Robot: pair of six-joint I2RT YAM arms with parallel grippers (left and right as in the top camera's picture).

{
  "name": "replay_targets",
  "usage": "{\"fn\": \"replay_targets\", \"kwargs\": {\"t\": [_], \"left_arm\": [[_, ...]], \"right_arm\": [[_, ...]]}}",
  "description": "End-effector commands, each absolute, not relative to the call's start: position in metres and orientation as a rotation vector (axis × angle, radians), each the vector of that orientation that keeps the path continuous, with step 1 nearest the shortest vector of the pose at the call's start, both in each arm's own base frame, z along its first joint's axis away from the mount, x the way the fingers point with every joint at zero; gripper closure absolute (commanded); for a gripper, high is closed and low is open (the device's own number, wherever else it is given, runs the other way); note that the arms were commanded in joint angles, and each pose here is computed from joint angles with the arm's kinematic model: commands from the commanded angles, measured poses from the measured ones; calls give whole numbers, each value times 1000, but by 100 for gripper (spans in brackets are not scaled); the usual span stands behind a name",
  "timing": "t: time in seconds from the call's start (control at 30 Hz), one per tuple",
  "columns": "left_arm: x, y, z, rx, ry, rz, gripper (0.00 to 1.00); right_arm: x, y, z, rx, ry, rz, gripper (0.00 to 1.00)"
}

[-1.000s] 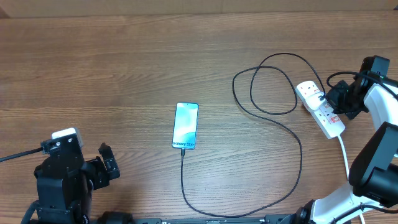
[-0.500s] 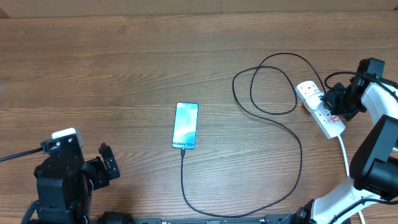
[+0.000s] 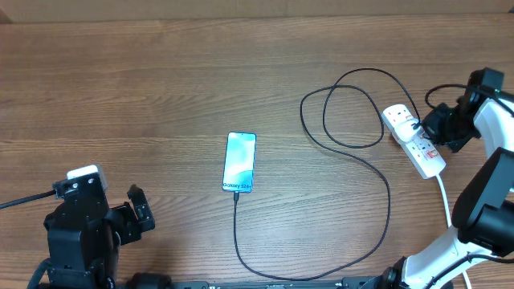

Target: Plug charger to phone and switch on socket

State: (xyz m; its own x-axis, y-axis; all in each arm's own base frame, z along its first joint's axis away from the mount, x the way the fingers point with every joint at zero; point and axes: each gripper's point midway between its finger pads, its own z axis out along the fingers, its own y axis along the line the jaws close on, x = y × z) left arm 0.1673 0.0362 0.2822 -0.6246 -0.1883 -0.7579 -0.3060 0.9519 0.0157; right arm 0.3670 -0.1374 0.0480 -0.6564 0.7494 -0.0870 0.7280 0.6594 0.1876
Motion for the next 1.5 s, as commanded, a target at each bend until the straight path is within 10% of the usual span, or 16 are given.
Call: {"fn": "replay_targets", "kwargs": {"t": [0.0,1.13,1.47], "left_arm": [[168,38,281,-352,2263,194,1],[168,38,281,-352,2263,194,0],[168,38,281,-352,2263,194,1]], "right_arm": [[372,-142,54,1223,2701,200,96],[369,-120,6,1221,2841,237,96],[358,-119,176,927,2616,161,96]]}}
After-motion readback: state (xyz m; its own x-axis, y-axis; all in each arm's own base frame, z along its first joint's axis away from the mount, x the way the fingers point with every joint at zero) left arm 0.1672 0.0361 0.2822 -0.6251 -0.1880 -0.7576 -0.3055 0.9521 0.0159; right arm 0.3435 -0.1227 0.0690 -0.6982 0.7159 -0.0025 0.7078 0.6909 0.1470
